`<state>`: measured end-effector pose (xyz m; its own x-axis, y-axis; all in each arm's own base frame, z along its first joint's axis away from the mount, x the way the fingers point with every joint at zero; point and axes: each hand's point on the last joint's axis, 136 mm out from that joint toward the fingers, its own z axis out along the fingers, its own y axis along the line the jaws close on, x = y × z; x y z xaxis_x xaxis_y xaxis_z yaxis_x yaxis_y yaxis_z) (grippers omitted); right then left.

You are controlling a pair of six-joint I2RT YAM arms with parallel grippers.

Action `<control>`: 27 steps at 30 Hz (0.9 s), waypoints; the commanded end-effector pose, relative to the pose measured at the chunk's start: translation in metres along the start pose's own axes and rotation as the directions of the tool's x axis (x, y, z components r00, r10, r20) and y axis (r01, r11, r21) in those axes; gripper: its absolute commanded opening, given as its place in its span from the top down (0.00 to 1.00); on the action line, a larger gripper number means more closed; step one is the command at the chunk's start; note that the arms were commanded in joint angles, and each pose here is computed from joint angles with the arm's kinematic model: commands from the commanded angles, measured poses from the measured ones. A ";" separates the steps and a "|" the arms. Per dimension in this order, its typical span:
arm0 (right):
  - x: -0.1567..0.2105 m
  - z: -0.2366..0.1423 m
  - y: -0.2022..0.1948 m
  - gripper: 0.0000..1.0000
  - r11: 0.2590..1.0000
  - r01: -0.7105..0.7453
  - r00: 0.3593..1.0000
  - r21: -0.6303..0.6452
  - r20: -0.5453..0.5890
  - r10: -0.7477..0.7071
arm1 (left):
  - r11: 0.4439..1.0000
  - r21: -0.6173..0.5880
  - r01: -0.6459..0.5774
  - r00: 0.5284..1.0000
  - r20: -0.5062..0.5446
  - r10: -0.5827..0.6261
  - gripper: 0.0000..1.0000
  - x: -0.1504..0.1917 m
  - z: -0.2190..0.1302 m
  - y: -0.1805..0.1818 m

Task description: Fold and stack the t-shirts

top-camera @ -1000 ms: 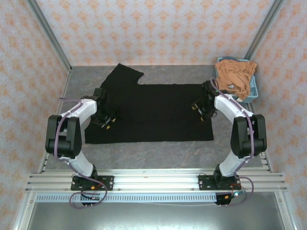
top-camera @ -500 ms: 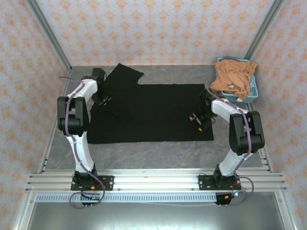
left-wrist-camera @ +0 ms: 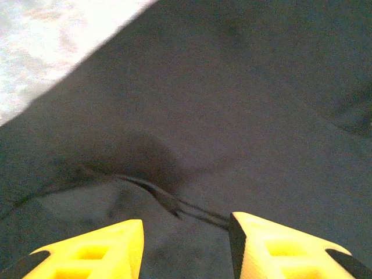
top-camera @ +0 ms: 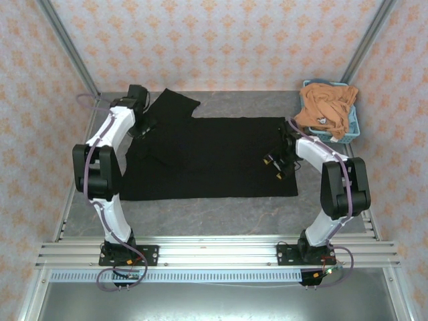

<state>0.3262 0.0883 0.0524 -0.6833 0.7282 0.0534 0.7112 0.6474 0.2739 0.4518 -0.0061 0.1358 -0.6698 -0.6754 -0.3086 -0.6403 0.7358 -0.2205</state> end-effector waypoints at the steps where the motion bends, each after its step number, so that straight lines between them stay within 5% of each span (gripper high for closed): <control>1: 0.003 -0.009 0.018 0.37 0.993 0.115 0.993 -0.014 0.011 -0.115 | 0.970 -0.082 -0.231 0.970 -0.095 0.223 0.56 0.041 0.009 -0.019; 4: 0.015 -0.020 0.067 0.34 0.948 0.259 0.965 -0.187 0.011 -0.262 | 0.944 -0.125 -0.305 0.945 -0.164 0.283 0.56 0.061 0.029 -0.023; 6: 0.031 -0.045 0.112 0.32 0.847 0.373 0.924 -0.379 0.071 -0.375 | 0.935 -0.155 -0.319 0.939 -0.187 0.289 0.56 0.066 0.040 -0.020; 10: 0.044 -0.076 0.148 0.27 0.736 0.416 0.903 -0.534 0.142 -0.406 | 0.922 -0.166 -0.349 0.927 -0.205 0.314 0.55 0.071 0.055 -0.025; 27: 0.047 -0.069 0.146 0.29 0.749 0.344 0.931 -0.567 0.100 -0.352 | 0.894 -0.210 -0.396 0.907 -0.241 0.345 0.65 0.081 0.087 -0.020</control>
<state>0.3855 0.2003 0.1485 -0.8741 0.4693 -0.1255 0.2301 0.6274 0.7439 0.4422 -0.0763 0.0359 -0.9123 -0.3903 -0.1241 -0.4010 0.9129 0.0766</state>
